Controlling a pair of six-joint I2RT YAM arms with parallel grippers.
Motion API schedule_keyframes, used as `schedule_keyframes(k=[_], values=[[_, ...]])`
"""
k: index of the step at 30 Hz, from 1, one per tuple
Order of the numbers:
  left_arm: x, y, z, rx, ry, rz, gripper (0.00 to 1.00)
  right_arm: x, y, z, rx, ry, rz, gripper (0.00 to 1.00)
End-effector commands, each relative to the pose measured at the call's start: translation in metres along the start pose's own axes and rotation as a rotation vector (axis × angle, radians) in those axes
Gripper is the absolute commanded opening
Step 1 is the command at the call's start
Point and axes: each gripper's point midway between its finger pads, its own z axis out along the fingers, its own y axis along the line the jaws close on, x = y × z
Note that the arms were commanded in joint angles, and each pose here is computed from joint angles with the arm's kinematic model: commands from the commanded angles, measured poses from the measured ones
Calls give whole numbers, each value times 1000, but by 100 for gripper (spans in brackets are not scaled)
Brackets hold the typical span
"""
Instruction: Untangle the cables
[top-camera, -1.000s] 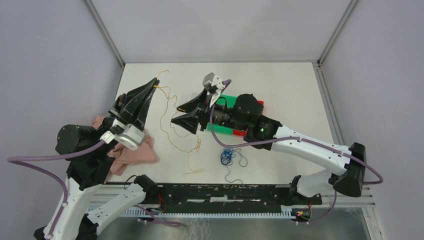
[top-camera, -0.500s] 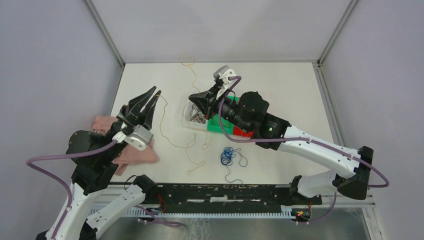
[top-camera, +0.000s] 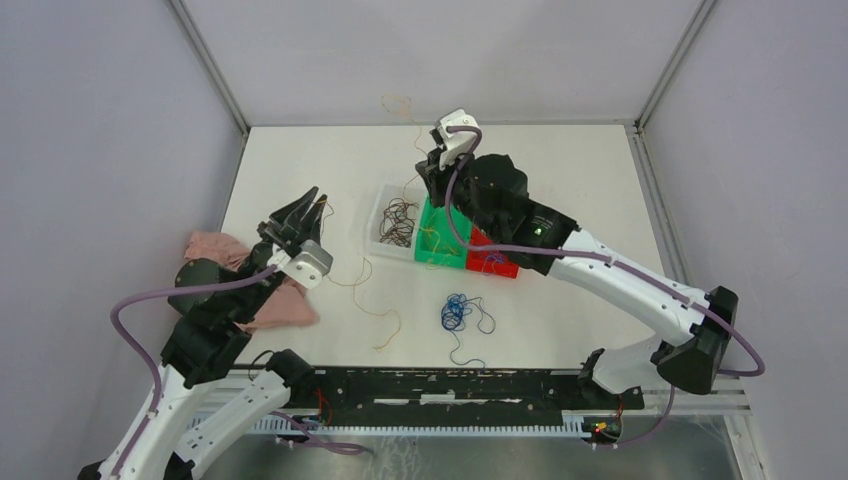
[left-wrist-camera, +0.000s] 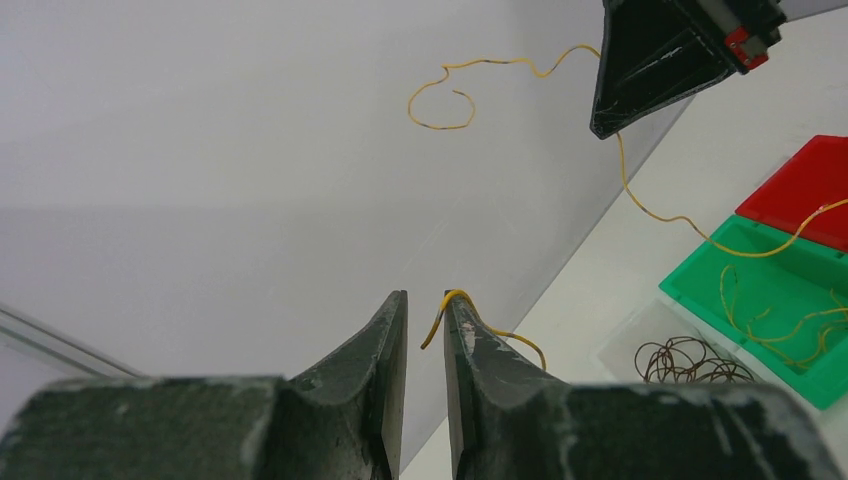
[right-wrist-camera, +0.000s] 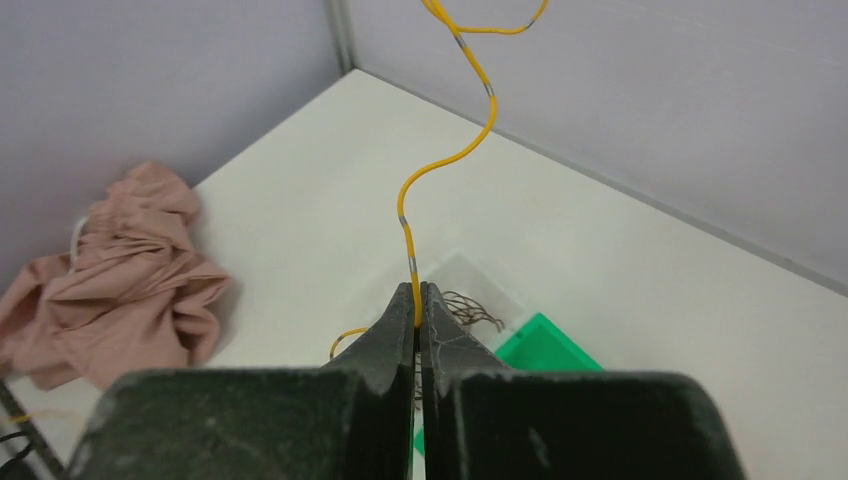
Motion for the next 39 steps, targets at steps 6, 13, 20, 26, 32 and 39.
schedule_keyframes(k=[6,13,20,26,32,39], values=[[-26,30,-2,-78,-65,-10,27,33,-81,34,295,-4,-29,1],[-36,37,1,-79,-86,-22,27,71,-101,57,419,12,-56,1],[-32,36,-1,-84,-74,-22,28,93,-111,75,482,-3,-70,1],[-29,30,-2,-74,-76,-12,28,137,-114,57,489,106,-56,0],[-32,28,1,-64,-92,-16,28,191,-111,33,462,275,-39,1],[-33,30,1,-67,-94,-11,27,224,-98,30,373,438,-49,1]])
